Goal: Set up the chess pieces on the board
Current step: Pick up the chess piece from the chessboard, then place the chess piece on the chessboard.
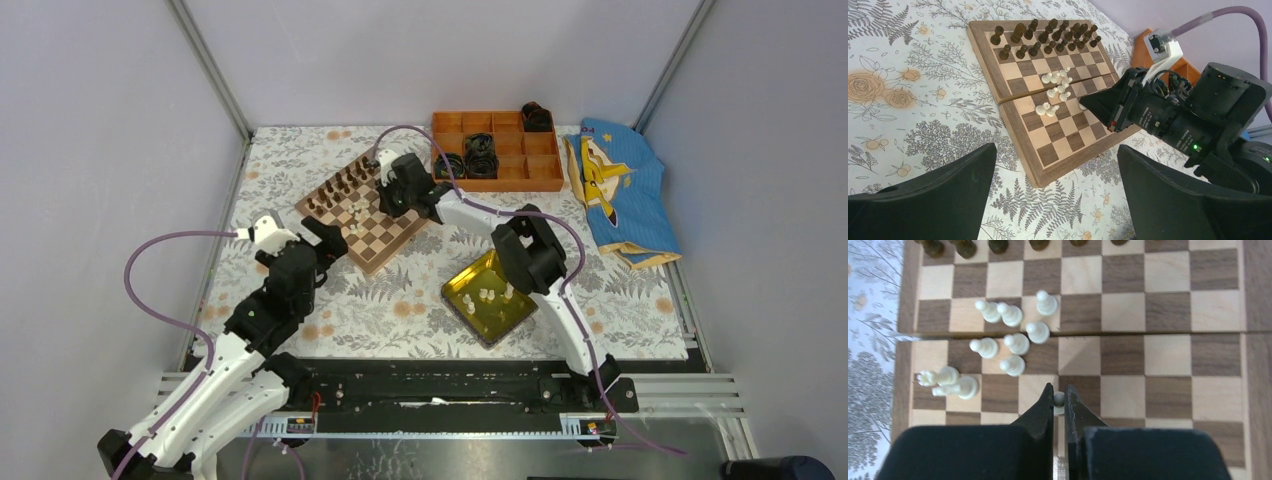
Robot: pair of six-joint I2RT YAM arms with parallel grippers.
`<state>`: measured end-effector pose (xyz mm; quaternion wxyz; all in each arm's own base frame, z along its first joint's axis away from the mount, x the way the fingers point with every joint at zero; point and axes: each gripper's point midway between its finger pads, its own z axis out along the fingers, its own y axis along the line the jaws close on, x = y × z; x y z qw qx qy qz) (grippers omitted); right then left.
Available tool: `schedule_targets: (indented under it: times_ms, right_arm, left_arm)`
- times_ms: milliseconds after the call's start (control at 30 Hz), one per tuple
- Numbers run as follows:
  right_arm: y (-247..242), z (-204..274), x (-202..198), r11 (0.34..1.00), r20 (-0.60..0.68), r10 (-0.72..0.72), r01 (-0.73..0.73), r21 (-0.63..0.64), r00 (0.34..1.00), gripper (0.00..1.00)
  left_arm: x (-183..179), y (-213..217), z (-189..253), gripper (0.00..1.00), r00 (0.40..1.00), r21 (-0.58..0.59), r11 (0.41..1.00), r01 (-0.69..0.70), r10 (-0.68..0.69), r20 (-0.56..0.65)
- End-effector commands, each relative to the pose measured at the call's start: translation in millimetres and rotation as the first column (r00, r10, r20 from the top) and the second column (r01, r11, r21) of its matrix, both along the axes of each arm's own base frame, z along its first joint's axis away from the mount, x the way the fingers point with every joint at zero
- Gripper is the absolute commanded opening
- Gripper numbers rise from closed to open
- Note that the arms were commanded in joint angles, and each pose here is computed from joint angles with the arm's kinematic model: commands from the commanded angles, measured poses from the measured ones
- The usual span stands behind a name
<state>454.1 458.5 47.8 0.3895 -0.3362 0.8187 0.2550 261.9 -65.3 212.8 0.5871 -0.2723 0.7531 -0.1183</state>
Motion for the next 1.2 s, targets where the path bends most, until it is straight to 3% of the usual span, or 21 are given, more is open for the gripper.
schedule_targets:
  times_ms: [0,533,1167]
  right_arm:
    - [-9.7,49.6,6.3,0.999,0.152,-0.035,0.034,0.006,0.988,0.0]
    - [-55.5,64.6,24.4,0.975,0.353,-0.21,0.221,0.011,0.912,0.0]
    - [-92.4,57.8,63.4,0.939,0.34,-0.335,0.343,0.036,0.879,0.0]
  left_arm:
    - [-0.1,-1.1,1.3,0.99,1.0,-0.015,1.0,0.0,0.001,0.013]
    - [-2.5,-0.6,-1.0,0.99,1.0,-0.018,1.0,0.005,-0.005,0.014]
    - [-2.4,0.3,-3.3,0.99,1.0,-0.007,1.0,0.003,-0.003,0.008]
